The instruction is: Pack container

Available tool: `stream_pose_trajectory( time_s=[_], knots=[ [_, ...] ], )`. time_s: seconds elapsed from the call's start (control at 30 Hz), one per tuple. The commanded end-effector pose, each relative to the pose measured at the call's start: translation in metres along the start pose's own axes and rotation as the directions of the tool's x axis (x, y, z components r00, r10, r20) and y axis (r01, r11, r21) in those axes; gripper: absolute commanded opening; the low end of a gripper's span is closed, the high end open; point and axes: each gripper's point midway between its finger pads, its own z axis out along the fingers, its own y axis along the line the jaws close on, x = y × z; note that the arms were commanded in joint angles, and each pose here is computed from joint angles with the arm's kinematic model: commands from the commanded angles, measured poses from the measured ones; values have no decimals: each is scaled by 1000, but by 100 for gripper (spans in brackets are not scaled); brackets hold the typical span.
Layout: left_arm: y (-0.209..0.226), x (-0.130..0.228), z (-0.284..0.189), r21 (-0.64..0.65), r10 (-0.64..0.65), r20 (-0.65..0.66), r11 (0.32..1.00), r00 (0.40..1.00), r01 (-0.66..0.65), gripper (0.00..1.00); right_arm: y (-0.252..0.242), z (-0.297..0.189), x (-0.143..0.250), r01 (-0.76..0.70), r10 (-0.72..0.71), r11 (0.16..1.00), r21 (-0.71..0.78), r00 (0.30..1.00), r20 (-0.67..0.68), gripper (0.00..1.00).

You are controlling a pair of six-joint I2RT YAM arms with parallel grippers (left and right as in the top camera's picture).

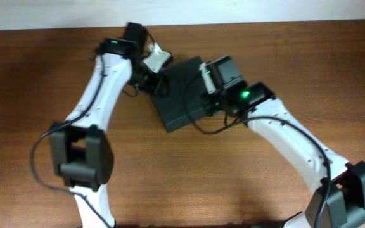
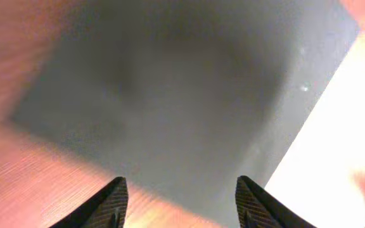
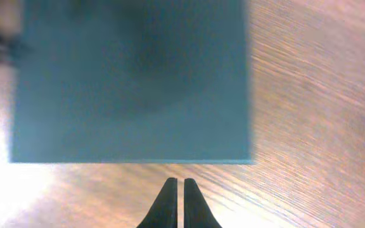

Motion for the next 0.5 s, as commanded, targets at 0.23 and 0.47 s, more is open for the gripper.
stream_pose_trajectory(
  time_s=[0.23, 0.47],
  knots=[
    [51, 20, -72, -148, -184, 69, 970, 980, 193, 61, -59, 49, 14, -192, 188, 980, -45, 978, -87, 4],
    [59, 26, -75, -151, -214, 63, 964, 975, 221, 61, -39, 94, 27, -214, 189, 962, -168, 970, -154, 4]
  ],
)
